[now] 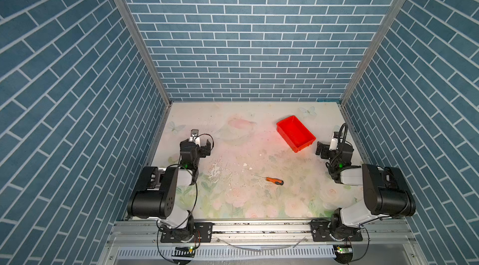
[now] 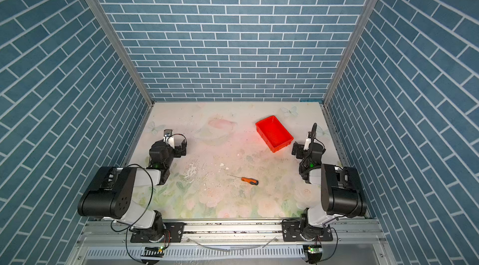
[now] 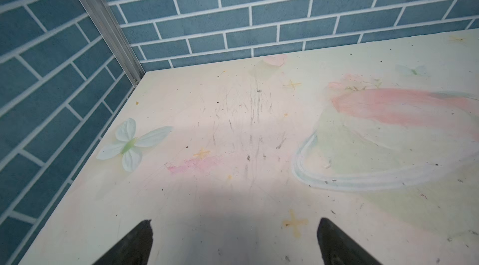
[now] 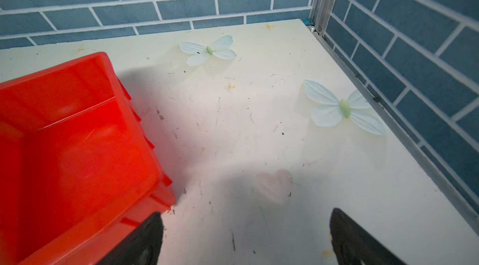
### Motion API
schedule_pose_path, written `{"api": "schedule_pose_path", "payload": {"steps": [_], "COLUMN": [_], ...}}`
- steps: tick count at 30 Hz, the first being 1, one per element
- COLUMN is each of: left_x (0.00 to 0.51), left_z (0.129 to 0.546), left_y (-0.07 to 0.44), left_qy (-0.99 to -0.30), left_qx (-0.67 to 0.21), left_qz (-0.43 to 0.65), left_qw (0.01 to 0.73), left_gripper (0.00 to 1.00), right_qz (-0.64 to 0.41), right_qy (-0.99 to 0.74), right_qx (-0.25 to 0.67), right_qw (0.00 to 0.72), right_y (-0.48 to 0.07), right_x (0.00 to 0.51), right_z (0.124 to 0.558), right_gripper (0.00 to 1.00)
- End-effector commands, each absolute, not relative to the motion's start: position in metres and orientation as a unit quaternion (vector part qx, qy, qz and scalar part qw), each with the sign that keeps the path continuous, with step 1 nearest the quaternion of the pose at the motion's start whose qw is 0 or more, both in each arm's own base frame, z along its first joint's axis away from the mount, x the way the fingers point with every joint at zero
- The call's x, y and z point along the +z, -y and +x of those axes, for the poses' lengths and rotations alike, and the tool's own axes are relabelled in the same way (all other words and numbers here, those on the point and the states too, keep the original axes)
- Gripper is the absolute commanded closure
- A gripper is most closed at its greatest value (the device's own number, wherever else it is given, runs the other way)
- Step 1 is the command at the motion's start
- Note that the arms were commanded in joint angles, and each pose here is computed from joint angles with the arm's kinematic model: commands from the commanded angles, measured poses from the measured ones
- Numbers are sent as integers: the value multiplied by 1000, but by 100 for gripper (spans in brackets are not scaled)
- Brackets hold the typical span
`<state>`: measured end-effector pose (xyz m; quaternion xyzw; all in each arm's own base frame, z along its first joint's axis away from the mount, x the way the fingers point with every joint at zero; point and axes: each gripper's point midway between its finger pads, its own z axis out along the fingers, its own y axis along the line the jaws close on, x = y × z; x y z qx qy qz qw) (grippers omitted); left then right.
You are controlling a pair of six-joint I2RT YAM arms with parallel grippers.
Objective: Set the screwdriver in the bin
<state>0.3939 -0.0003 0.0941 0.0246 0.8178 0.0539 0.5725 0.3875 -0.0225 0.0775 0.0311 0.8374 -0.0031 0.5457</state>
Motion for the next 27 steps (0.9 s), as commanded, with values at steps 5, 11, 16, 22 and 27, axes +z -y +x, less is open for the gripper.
{"api": "schedule_pose_path", "payload": {"steps": [5,11,16,22,27], "left_x": [94,94,94,94,96], "left_z": [394,394,395,395,393], "left_y": [0,0,0,0,-1], "left_qy": [-818,-818,-818,-818,-815], "left_qx": [55,56,56,54,57], "left_qz": [27,27,27,27,26], "left_qw": [572,571,572,572,576], "left_gripper": [0,0,0,0,0], "right_qz": [22,21,22,22,22], "right_qy": [-830,-831,-831,-831,-827], "right_qx": [-3,-2,-2,-3,-3], "right_qw": [557,555,556,556,561], "right_y": [21,21,21,21,21], "right_x": [88,87,87,87,91], "right_z": [397,397,397,397,396], "right_gripper": [1,1,1,1,1]}}
